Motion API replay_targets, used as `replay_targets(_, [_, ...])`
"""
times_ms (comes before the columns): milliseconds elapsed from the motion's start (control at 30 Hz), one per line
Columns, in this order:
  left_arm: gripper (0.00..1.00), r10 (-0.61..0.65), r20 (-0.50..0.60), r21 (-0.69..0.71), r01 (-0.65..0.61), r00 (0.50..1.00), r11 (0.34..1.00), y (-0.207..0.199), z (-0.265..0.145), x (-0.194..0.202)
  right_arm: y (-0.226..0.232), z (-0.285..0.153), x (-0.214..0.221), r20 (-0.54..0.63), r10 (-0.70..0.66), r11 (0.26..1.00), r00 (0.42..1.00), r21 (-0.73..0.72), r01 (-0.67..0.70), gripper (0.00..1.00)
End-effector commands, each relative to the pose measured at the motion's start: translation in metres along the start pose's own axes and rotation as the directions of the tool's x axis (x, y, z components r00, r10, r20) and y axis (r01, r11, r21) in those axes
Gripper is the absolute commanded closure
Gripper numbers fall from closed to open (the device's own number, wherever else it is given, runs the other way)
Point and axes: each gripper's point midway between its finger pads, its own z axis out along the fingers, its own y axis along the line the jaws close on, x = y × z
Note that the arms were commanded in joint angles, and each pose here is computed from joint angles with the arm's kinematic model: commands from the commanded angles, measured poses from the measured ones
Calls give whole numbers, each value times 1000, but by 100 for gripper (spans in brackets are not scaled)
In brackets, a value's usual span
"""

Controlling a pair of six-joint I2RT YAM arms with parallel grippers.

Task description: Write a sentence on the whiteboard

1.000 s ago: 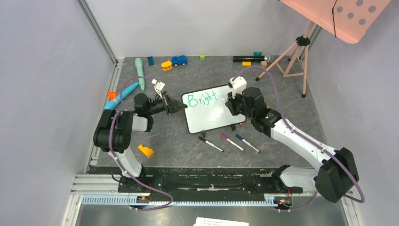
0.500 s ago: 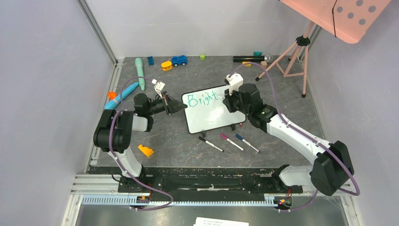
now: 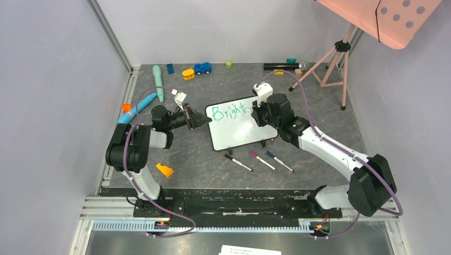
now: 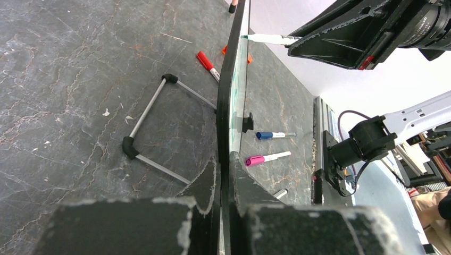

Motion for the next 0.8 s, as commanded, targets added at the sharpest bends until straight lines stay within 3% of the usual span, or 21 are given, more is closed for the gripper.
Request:
replay_targets(0, [98,107,-5,32,-107,994,994,-7,3,-5,-8,-1,-28,71,-2,999,997,39,-1,100])
replay_targets(400, [98,107,-4,30,-106,994,994,-6,3,-5,-8,3,-30,68,-2,999,998,42,-1,100])
replay_targets(767, [98,106,-5,31,-106,994,994,-6,4,-5,-6,-1,3,10,4,1000,1000,25,-4,100])
